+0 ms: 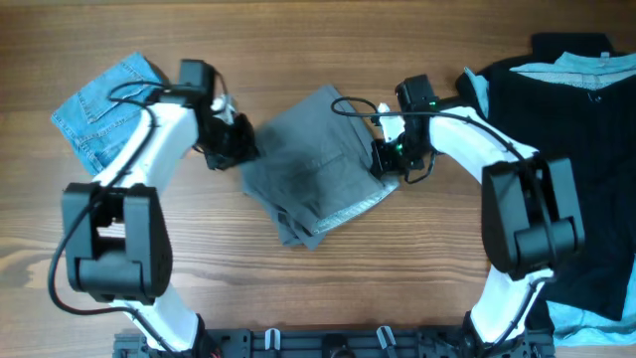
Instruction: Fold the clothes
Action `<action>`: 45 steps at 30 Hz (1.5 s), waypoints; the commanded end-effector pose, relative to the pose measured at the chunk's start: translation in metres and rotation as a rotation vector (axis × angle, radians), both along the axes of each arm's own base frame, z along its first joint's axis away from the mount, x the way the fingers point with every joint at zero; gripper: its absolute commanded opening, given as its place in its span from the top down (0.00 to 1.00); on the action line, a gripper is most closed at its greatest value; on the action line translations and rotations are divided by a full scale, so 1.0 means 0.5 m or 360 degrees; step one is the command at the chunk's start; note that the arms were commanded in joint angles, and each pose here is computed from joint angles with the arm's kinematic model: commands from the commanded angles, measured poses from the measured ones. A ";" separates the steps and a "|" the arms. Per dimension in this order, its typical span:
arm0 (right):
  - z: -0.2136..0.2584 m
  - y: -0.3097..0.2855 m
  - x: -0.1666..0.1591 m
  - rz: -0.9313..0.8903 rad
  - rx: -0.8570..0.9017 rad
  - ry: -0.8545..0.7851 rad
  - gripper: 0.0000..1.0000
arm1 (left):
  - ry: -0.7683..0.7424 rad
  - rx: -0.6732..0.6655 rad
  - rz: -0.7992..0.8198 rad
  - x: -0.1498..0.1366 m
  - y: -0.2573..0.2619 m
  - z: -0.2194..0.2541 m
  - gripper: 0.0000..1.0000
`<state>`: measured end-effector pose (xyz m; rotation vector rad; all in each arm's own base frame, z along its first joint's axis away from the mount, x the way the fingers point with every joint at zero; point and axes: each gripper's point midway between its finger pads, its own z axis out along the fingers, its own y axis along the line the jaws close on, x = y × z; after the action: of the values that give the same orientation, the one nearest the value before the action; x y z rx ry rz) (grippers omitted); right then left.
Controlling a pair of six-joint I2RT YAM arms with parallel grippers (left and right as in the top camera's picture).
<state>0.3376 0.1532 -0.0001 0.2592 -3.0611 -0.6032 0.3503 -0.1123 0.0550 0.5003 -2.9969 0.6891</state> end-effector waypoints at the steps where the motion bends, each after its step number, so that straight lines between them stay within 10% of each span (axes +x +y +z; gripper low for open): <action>1: -0.082 -0.108 -0.036 -0.0254 -0.0486 0.0202 0.96 | 0.0128 0.0135 -0.0216 -0.071 -0.038 -0.021 0.76; 5: -0.080 -0.107 -0.043 -0.0286 -0.0482 0.0233 0.96 | 0.0284 0.0226 -0.0127 -0.129 -0.047 -0.067 0.52; 8: -0.080 -0.108 -0.043 -0.0286 -0.0483 0.0234 0.96 | 0.0315 0.0251 -0.0083 -0.158 -0.038 -0.116 0.94; 15: -0.030 -0.102 -0.047 -0.0183 -0.0443 0.0209 0.96 | 0.0080 0.0292 0.0359 -0.051 0.075 -0.152 0.96; 25: 0.156 0.003 0.021 0.0080 0.0105 -0.0323 0.91 | 0.0073 -0.0439 0.0095 -0.055 0.034 -0.033 0.28; 27: 0.136 0.004 0.025 0.0076 0.0106 -0.0325 0.92 | 0.0083 -0.0428 0.0032 -0.067 0.021 -0.035 0.00; 33: 0.049 0.003 0.020 0.0001 0.0074 -0.0143 0.96 | 0.0127 -0.0330 0.0108 -0.081 -0.009 -0.091 0.00; 45: -0.015 0.000 0.003 -0.0051 0.0047 0.0015 0.96 | 0.0067 -0.0287 -0.0062 -0.084 -0.136 -0.201 0.37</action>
<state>0.3468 0.1546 0.0085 0.2446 -3.1006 -0.6643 0.3414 -0.1813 0.0117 0.4001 -2.8950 1.1692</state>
